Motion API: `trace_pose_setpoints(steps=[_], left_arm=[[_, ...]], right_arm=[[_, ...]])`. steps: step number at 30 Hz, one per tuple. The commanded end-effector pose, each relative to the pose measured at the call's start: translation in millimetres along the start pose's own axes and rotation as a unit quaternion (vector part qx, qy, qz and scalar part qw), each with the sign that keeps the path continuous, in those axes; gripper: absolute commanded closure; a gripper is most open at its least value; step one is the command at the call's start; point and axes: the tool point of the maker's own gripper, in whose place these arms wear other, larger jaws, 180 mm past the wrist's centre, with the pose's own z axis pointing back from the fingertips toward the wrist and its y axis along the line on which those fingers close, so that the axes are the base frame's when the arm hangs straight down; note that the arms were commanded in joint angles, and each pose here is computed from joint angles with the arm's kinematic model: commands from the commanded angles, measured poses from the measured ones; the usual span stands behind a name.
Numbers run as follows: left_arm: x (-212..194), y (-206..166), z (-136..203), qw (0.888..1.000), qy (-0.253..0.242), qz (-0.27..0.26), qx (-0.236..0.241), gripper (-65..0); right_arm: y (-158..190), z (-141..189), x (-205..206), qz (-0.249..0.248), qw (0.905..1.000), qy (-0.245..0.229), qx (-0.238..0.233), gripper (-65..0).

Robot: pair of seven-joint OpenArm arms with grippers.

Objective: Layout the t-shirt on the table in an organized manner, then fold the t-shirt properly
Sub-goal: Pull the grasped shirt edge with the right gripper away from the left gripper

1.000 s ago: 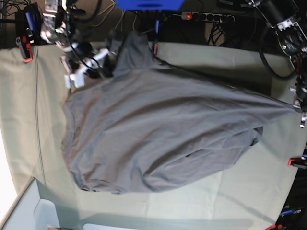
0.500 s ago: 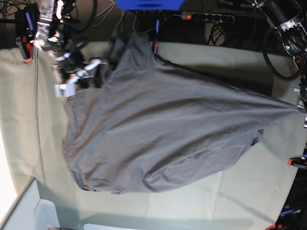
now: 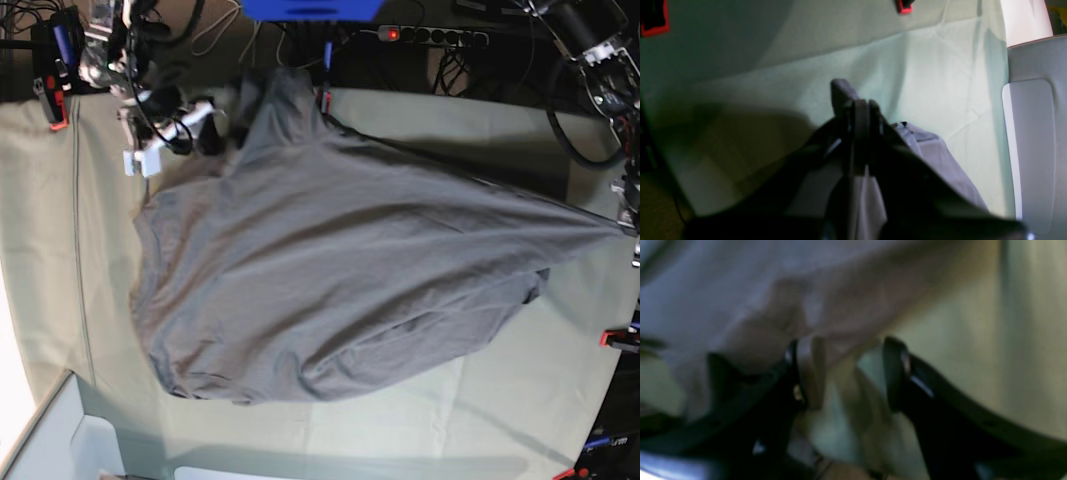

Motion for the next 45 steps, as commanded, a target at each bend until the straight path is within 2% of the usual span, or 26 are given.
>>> trace_pose_setpoints(steps=[1, 9, 11, 14, 17, 22, 28, 32, 38, 45], left_arm=[[18.1, -9.8, 2.6, 1.0, -0.027, -0.005, -0.011, 0.0], [18.0, -8.3, 2.8, 1.0, -0.027, -0.005, -0.01, 0.0], [17.8, -7.7, 2.9, 1.0, -0.026, -0.005, -0.009, 0.0], [17.2, -7.6, 2.9, 1.0, -0.026, -0.005, -0.009, 0.0], [17.2, -7.6, 2.9, 1.0, -0.026, -0.005, -0.009, 0.0], [16.3, -6.9, 2.9, 1.0, -0.025, -0.004, -0.008, 0.0], [10.5, 7.1, 5.0, 1.0, -0.018, -0.012, 0.005, 0.0], [-1.4, 16.4, 5.6, 1.0, -0.006, -0.009, 0.015, 0.0], [-21.8, 23.1, 6.7, 1.0, 0.013, 0.004, 0.022, 0.0], [-29.6, 28.6, 7.9, 0.999, 0.019, 0.007, 0.027, 0.0]], right_arm=[[1.7, -0.9, -4.5, 0.003, 1.0, 0.008, 0.004, -28.7], [23.4, -15.3, -13.2, 0.01, 0.999, 0.027, 0.034, -26.9], [23.5, -15.6, -12.5, 0.01, 0.999, 0.026, 0.035, -20.0], [19.9, -14.6, -11.1, 0.009, 0.9992, 0.024, 0.03, -0.6], [13.2, -10.5, -4.8, 0.02, 0.9993, 0.017, 0.025, 0.0], [-21.1, 13.6, 27.7, 0.024, 0.999, -0.03, -0.023, 0.0], [-63.2, 46.6, 70.2, 0.029, 0.9919, -0.089, -0.086, 0.0], [-72.7, 49.1, 90.1, 0.041, 0.9891, -0.106, -0.094, 0.0], [-82.4, 37.9, 100.5, 0.042, 0.9892, -0.104, -0.094, 0.0], [-86.8, 38.4, 90.4, 0.039, 0.9903, -0.091, -0.097, 0.0]])
